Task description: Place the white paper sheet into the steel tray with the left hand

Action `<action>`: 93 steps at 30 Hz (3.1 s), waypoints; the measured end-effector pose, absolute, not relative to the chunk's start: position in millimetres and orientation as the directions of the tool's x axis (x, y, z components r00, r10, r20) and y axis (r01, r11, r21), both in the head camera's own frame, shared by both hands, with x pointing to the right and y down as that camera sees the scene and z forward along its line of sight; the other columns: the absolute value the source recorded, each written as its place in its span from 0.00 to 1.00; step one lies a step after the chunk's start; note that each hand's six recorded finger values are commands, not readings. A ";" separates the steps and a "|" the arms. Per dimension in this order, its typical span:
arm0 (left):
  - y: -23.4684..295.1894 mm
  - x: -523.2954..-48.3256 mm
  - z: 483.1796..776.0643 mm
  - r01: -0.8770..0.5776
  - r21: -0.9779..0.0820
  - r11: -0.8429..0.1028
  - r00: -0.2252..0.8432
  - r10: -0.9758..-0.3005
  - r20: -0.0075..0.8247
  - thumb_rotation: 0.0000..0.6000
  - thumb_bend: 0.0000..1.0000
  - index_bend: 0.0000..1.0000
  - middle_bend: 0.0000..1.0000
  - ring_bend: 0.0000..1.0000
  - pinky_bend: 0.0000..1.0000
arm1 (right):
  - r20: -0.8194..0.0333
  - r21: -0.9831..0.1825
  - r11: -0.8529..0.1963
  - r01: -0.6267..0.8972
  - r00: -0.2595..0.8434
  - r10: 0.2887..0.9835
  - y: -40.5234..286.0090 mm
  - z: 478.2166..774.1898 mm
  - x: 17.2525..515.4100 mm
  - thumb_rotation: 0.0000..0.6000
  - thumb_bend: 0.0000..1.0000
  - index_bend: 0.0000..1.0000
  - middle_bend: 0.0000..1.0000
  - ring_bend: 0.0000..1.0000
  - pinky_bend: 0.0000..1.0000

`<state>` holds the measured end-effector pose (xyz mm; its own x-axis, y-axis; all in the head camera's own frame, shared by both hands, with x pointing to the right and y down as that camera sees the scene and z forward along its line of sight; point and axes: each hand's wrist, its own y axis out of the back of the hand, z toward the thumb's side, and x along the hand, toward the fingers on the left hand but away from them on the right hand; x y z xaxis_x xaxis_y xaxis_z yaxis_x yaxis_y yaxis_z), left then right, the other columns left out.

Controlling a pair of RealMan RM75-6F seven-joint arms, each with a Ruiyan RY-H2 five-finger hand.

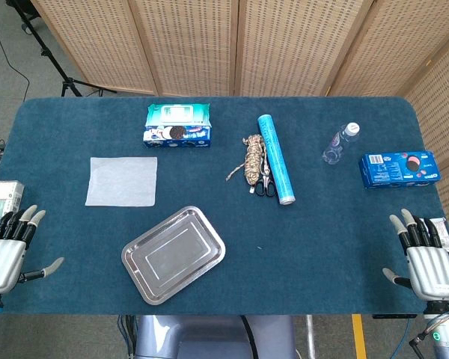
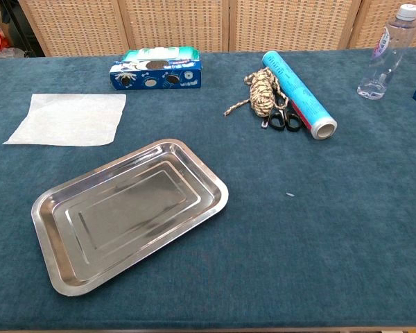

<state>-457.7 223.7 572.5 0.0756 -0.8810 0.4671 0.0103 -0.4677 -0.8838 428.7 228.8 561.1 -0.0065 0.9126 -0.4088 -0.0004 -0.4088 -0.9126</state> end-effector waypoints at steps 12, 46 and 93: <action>220.0 -458.5 580.9 0.076 -0.880 -0.468 0.073 -0.878 0.473 0.81 0.38 0.00 0.00 0.00 0.00 | -0.407 -0.914 -0.407 0.002 -0.008 0.914 229.3 560.2 429.5 1.00 0.00 0.04 0.00 0.00 0.00; 134.8 -471.9 679.3 0.130 -0.840 -0.527 0.058 -0.841 0.537 0.83 0.41 0.30 0.00 0.00 0.00 | -0.389 -0.921 -0.389 0.009 0.001 0.921 229.2 557.4 428.3 1.00 0.00 0.04 0.00 0.00 0.00; 116.6 -435.9 740.4 0.139 -0.824 -0.549 0.125 -0.816 0.565 0.92 0.41 0.31 0.00 0.00 0.00 | -0.356 -0.934 -0.356 0.029 0.006 0.934 227.4 552.2 430.7 1.00 0.00 0.04 0.00 0.00 0.00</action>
<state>-435.9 116.6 740.4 0.1252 -0.8157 0.5647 0.1392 -0.5491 -0.8241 430.7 227.4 552.2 0.0064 0.9343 -0.3564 0.0289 -0.3565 -0.9339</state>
